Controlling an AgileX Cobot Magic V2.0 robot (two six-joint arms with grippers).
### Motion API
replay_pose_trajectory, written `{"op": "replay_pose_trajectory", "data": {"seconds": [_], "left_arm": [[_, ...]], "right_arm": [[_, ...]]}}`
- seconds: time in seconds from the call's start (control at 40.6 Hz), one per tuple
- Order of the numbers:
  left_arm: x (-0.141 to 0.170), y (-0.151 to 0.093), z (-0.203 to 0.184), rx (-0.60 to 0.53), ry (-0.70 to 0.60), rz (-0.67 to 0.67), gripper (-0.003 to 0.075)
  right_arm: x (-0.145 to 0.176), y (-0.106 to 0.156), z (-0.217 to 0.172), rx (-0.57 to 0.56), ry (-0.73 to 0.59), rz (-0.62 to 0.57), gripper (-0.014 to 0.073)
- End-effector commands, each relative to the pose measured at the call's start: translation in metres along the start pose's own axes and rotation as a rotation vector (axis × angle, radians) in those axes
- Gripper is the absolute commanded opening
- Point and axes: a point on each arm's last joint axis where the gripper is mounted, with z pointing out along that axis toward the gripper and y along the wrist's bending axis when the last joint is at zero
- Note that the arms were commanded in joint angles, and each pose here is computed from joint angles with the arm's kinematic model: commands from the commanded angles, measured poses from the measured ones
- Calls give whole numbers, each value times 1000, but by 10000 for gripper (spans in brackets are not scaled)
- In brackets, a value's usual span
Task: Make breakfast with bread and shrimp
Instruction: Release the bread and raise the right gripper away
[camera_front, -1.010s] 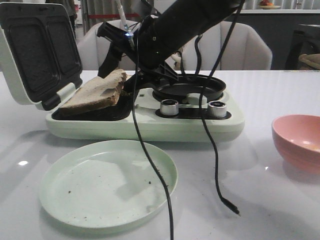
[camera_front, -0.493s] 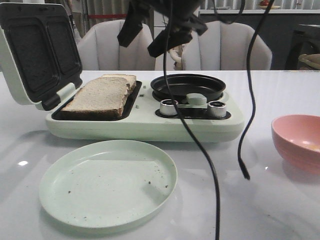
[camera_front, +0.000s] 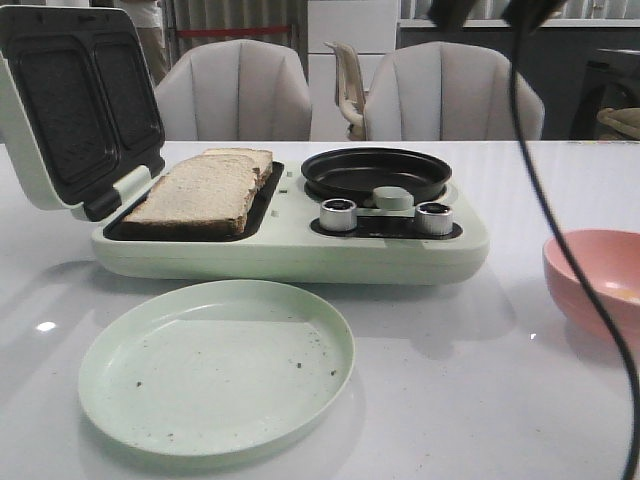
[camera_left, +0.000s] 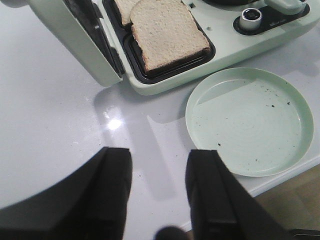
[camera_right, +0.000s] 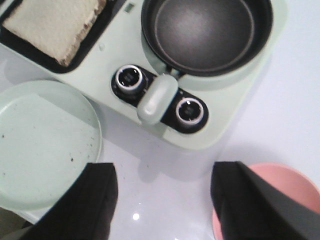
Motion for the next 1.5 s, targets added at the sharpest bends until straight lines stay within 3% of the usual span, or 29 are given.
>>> {"op": "replay_pose_trajectory", "data": {"seconds": [0.0, 0.345, 0.616, 1.01, 1.479], "left_arm": [[-14, 1, -6, -6, -107, -8, 328], [-14, 1, -6, -6, -107, -8, 328], [-15, 1, -6, -6, -113, -8, 328], [-34, 6, -10, -44, -125, 22, 328], [-90, 15, 58, -99, 245, 75, 309]], "right_arm": [[13, -3, -38, 29, -113, -11, 515], [101, -4, -77, 27, -192, -11, 515], [147, -4, -94, 26, -279, -11, 515], [154, -4, -98, 26, -282, -11, 515], [154, -4, -98, 26, -282, -11, 515]]}}
